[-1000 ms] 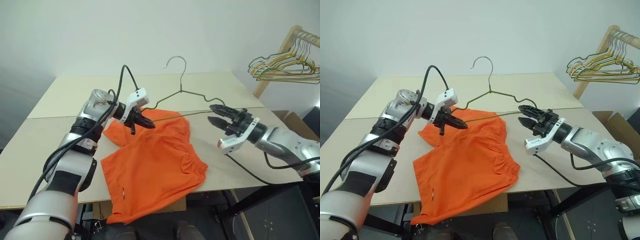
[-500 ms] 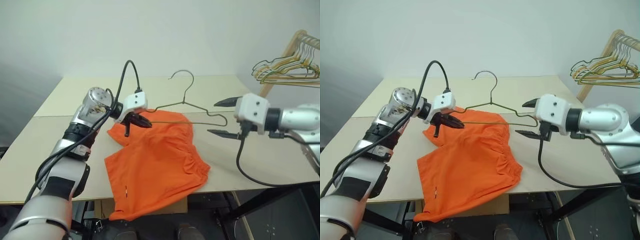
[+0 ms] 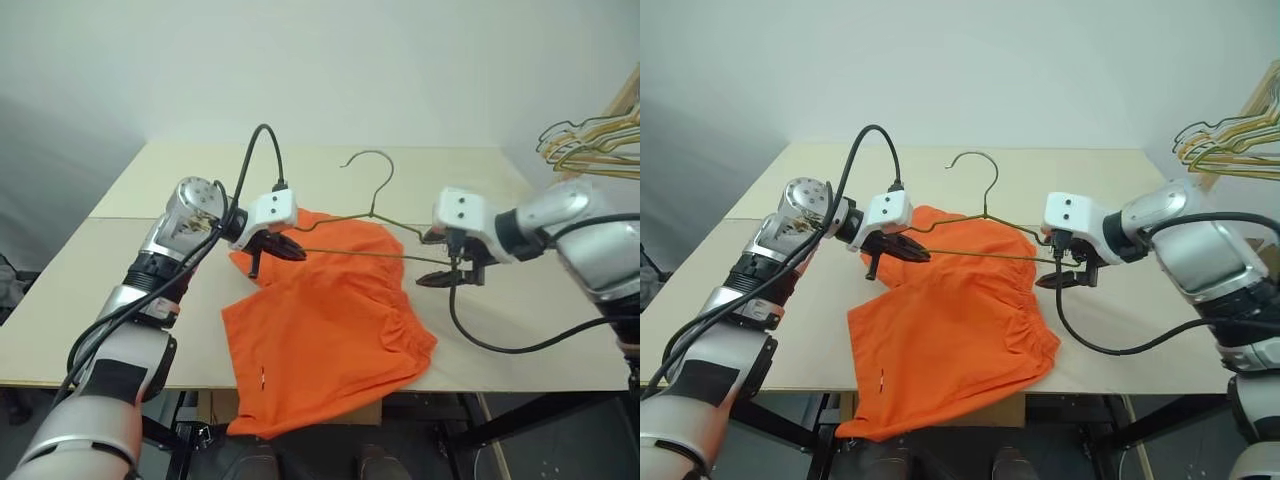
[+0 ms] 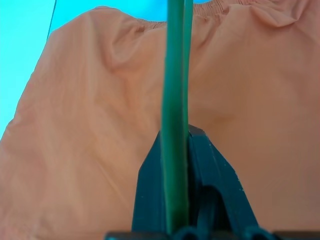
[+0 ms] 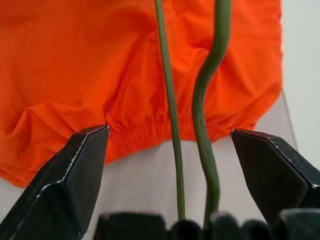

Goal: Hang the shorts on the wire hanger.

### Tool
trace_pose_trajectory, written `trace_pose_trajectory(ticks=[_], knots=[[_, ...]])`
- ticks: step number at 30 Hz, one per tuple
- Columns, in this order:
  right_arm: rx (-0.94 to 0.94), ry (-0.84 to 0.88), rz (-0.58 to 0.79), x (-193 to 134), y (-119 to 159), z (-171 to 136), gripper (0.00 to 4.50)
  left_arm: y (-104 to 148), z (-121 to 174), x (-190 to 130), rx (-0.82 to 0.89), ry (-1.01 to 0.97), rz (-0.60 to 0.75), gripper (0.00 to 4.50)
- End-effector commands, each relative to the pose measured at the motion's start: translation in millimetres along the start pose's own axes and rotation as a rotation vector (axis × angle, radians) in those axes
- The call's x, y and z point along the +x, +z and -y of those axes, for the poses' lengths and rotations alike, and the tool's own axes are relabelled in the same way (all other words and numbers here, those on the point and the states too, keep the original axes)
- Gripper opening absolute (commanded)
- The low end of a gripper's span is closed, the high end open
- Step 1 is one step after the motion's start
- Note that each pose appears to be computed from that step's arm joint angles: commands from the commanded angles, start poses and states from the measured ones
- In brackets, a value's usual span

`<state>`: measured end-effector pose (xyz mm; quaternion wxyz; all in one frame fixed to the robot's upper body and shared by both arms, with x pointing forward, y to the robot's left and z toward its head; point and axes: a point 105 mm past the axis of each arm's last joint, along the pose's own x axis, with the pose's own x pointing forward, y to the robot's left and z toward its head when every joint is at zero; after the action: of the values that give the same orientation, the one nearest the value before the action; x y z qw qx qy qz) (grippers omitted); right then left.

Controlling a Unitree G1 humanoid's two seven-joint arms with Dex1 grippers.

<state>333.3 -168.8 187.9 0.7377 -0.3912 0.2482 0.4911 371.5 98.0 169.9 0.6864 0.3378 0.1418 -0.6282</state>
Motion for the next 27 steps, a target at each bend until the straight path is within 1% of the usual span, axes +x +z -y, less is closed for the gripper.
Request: trace_pose_trajectory(ticks=[1,3,4,5,7,8,11,12,18,21,22,24,26,27], knots=[[-0.034,-0.022,-0.005,-11,9,9,3.58,12,-2,-8,0.032,0.022,0.041,0.00],[-0.040,-0.010,-0.013,-9,9,8,3.00,13,-2,-8,0.030,0.020,0.044,0.00],[-0.041,-0.008,-0.017,-8,9,8,2.57,13,-2,-8,0.031,0.020,0.045,0.00],[-0.041,-0.008,-0.019,-7,9,9,2.34,13,-1,-8,0.032,0.020,0.045,0.00],[-0.042,-0.006,-0.023,-6,8,9,1.61,13,-1,-8,0.034,0.018,0.045,0.00],[-0.042,-0.003,-0.026,-6,8,9,1.33,14,0,-8,0.035,0.014,0.047,0.00],[-0.044,0.009,-0.034,-5,5,7,0.18,15,2,-7,0.043,0.001,0.054,0.00],[-0.043,0.013,-0.036,-5,4,6,0.04,15,3,-7,0.046,-0.005,0.056,0.00],[-0.036,0.035,-0.036,-7,-1,-3,0.04,13,16,-7,0.116,-0.074,0.091,0.00],[-0.011,0.045,-0.020,-10,-4,-11,0.00,16,20,-12,0.124,-0.129,0.157,0.78],[-0.001,0.048,-0.014,-11,-5,-13,0.00,18,19,-14,0.124,-0.134,0.177,1.10],[0.052,0.041,0.002,-14,-11,-19,0.00,19,9,-16,0.105,-0.084,0.180,1.69],[0.128,0.033,0.020,-18,-19,-27,0.00,16,0,-19,0.085,-0.034,0.169,2.37],[0.167,0.032,0.027,-20,-23,-32,0.00,13,-4,-22,0.073,-0.012,0.166,2.64]])
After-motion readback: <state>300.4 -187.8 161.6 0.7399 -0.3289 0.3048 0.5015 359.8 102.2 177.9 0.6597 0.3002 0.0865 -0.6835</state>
